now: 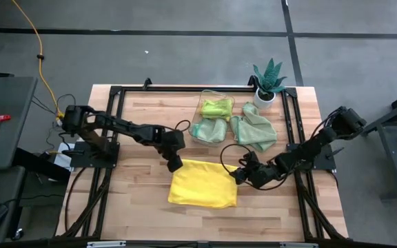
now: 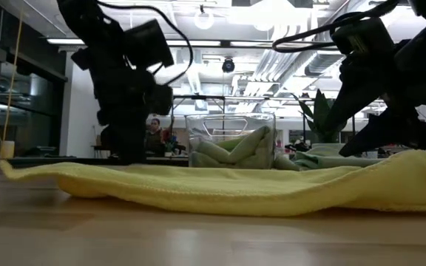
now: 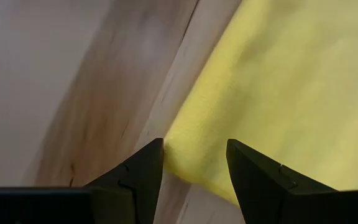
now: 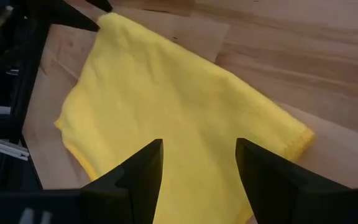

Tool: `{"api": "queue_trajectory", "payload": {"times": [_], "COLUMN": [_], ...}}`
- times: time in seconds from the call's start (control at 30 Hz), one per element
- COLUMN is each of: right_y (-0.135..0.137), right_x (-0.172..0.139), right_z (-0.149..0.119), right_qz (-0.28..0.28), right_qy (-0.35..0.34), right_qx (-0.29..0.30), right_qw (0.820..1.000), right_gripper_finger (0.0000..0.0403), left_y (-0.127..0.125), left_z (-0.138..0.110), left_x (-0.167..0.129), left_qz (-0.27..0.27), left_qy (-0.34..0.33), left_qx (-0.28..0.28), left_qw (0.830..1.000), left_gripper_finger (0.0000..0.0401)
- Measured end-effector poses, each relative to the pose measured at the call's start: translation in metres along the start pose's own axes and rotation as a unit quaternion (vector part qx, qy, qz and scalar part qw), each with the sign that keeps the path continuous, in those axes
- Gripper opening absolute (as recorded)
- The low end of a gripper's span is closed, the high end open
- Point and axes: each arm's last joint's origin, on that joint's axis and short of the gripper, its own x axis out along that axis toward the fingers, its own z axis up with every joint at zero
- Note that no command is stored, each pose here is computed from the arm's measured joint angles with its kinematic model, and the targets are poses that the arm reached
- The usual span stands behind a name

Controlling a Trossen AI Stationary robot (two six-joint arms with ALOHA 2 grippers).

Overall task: Fold microfiber towels
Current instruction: Fold the yellow towel

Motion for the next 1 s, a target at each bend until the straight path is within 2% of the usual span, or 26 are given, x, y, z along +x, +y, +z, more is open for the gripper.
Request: {"api": "queue_trajectory", "payload": {"times": [0.23,0.33,0.47,0.57,0.63,0.8,1.0], "right_y": [0.0,0.0,0.002,0.012,0.019,0.02,0.016], "right_x": [0.0,0.0,0.002,0.005,0.005,0.001,0.006], "right_z": [0.0,0.0,0.004,0.014,0.022,0.04,0.042], "right_qz": [0.001,0.002,-0.001,-0.01,-0.037,-0.134,-0.134], "right_qy": [0.001,0.005,0.018,0.042,0.049,0.054,0.1], "right_qx": [-0.004,-0.016,-0.039,-0.093,-0.139,-0.216,-0.239], "right_qw": [1.0,1.0,0.999,0.995,0.988,0.966,0.956], "right_gripper_finger": [0.0195,0.0195,0.0195,0.0195,0.0194,0.019,0.019], "left_y": [0.005,0.005,0.006,0.006,0.006,0.006,0.007], "left_z": [-0.003,-0.003,-0.003,-0.003,-0.003,-0.004,-0.004], "left_x": [0.017,0.017,0.016,0.016,0.017,0.017,0.017], "left_qz": [-0.004,-0.002,0.005,0.008,0.009,0.013,0.019], "left_qy": [0.035,0.035,0.032,0.03,0.03,0.03,0.027], "left_qx": [-0.007,-0.007,-0.007,-0.007,-0.009,-0.012,-0.016], "left_qw": [0.999,0.999,0.999,0.999,0.999,0.999,0.999], "left_gripper_finger": [0.0166,0.0152,0.0098,0.0038,0.0011,0.0011,0.0005]}}
